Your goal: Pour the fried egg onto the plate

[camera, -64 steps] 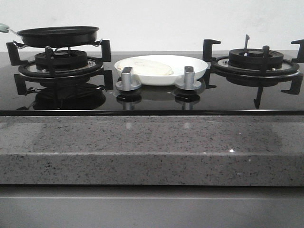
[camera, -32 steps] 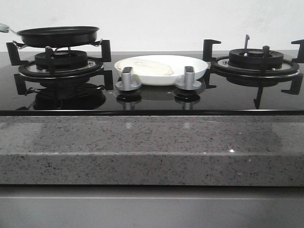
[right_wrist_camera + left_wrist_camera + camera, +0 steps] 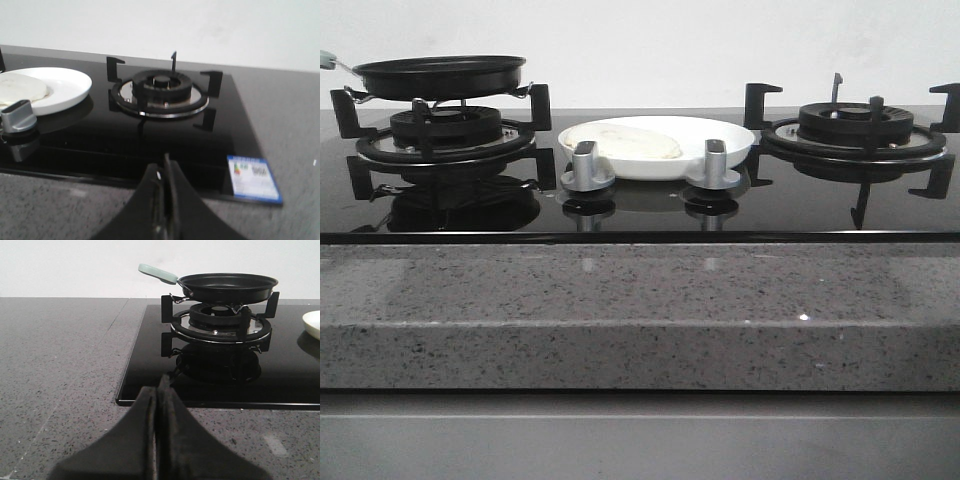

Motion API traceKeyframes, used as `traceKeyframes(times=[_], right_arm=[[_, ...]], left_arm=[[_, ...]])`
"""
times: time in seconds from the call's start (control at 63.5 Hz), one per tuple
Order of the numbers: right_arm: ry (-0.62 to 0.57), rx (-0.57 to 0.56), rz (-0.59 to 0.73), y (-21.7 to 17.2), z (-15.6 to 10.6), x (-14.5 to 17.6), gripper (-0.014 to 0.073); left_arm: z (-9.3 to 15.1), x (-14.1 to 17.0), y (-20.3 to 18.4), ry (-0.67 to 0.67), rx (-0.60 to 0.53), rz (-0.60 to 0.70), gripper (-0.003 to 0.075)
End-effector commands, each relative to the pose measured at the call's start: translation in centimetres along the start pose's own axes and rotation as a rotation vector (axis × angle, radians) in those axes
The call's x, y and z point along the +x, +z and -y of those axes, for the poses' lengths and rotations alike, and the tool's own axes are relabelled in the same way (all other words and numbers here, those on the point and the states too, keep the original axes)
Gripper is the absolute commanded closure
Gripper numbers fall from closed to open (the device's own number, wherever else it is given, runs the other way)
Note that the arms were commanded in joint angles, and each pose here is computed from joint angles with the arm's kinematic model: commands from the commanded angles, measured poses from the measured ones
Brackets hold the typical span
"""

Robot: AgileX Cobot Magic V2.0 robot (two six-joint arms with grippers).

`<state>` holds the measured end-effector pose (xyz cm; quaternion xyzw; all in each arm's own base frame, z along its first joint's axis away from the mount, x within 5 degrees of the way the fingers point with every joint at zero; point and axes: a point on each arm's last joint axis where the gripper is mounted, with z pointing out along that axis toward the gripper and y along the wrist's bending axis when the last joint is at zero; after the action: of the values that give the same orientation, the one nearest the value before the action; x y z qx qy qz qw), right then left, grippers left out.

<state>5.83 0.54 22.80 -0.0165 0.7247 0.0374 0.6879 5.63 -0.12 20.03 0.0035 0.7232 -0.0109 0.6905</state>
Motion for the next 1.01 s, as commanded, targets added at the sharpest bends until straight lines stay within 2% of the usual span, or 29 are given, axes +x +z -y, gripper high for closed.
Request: traceKeyframes(times=[0.0, 0.094, 0.126, 0.991], right_arm=[[0.055, 0.019, 0.106, -0.3, 0.2, 0.3, 0.0695], [0.059, 0.026, 0.119, -0.2, 0.3, 2.5, 0.0695], [0.06, 0.024, 0.076, -0.2, 0.3, 2.7, 0.0695], [0.042, 0.026, 0.079, -0.2, 0.3, 2.7, 0.0695]], left_arm=[[0.0, -0.6, -0.1, -0.017, 0.0, 0.088, 0.0741], [0.0, -0.6, -0.1, -0.017, 0.0, 0.088, 0.0741], [0.0, -0.6, -0.1, -0.017, 0.0, 0.088, 0.0741], [0.0, -0.6, -0.1, -0.017, 0.0, 0.088, 0.0741]])
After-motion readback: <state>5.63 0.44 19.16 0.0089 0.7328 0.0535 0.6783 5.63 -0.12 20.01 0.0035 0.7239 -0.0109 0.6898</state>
